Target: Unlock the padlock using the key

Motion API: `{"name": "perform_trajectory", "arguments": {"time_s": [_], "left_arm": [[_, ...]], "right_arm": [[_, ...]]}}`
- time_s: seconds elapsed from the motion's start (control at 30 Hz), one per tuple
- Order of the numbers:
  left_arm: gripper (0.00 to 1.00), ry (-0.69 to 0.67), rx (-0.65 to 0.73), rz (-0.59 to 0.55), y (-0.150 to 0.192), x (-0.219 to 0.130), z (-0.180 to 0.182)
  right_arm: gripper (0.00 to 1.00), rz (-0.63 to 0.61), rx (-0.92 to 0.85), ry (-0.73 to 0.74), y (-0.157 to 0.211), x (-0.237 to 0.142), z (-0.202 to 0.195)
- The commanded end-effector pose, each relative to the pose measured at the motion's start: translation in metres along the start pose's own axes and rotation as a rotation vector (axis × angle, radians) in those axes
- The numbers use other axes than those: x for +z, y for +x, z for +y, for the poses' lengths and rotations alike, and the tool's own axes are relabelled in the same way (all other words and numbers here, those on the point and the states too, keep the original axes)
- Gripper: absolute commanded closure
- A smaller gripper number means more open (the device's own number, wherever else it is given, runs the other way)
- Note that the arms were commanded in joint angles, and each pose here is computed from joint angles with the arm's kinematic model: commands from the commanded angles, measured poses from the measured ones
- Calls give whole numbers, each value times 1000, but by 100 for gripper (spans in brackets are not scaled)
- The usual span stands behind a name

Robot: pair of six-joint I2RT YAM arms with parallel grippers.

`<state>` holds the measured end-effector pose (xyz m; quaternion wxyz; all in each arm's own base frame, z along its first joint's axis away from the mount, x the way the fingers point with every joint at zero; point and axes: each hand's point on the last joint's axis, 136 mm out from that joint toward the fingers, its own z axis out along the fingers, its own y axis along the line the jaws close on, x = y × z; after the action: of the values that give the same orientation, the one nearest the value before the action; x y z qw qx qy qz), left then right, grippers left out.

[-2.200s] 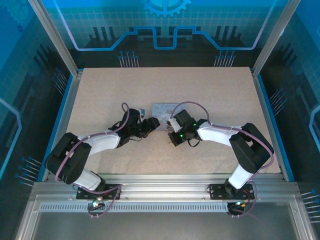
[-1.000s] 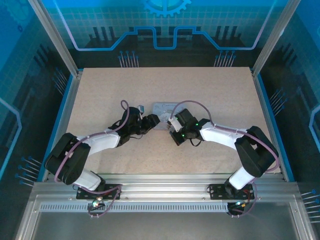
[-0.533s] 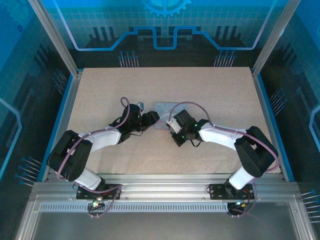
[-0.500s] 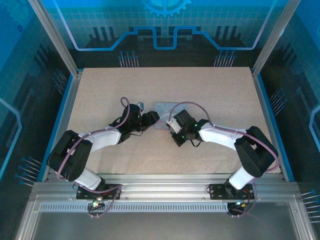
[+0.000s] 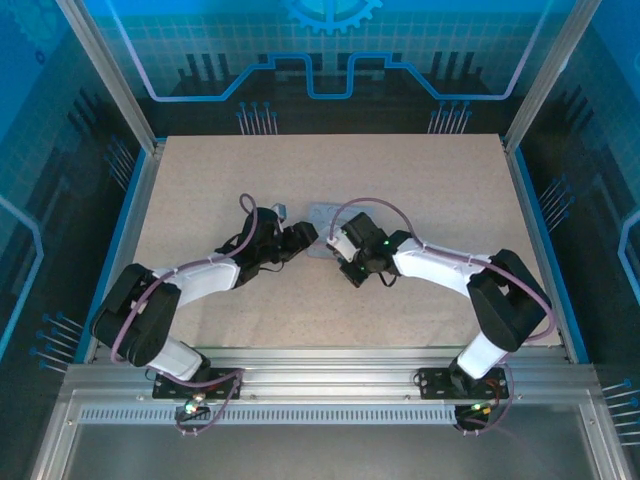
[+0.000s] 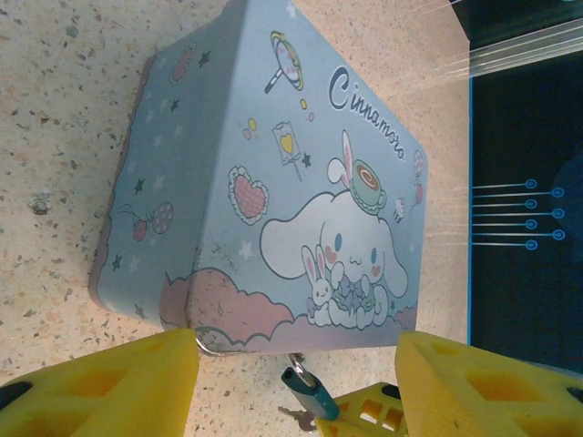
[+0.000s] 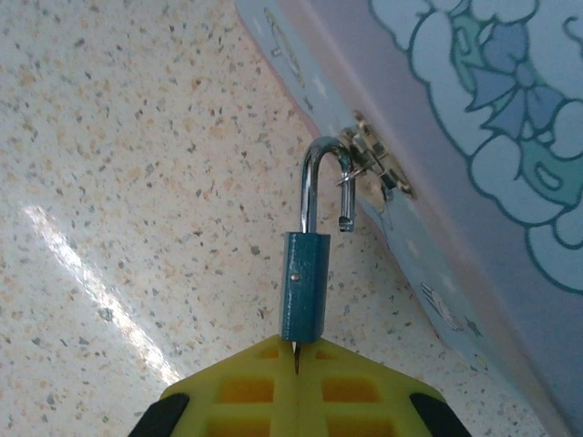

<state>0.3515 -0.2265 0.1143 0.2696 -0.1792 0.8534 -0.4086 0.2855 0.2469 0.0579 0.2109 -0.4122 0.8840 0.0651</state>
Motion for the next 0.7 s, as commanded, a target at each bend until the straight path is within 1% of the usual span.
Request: {"name": "perform_trajectory", "arguments": {"time_s": [0.0, 0.2, 0.5, 0.67], "left_arm": [[40, -21, 18, 7, 2, -7, 8], [40, -20, 14, 10, 3, -9, 10], [40, -15, 12, 12, 4, -11, 10], [40, -12, 10, 14, 5, -11, 9]], "right_arm": [[100, 69, -61, -3, 8, 4, 4], [100, 80, -81, -49, 9, 7, 12], [100, 17, -154, -1, 4, 1, 8], [100, 39, -172, 27, 7, 3, 4]]}}
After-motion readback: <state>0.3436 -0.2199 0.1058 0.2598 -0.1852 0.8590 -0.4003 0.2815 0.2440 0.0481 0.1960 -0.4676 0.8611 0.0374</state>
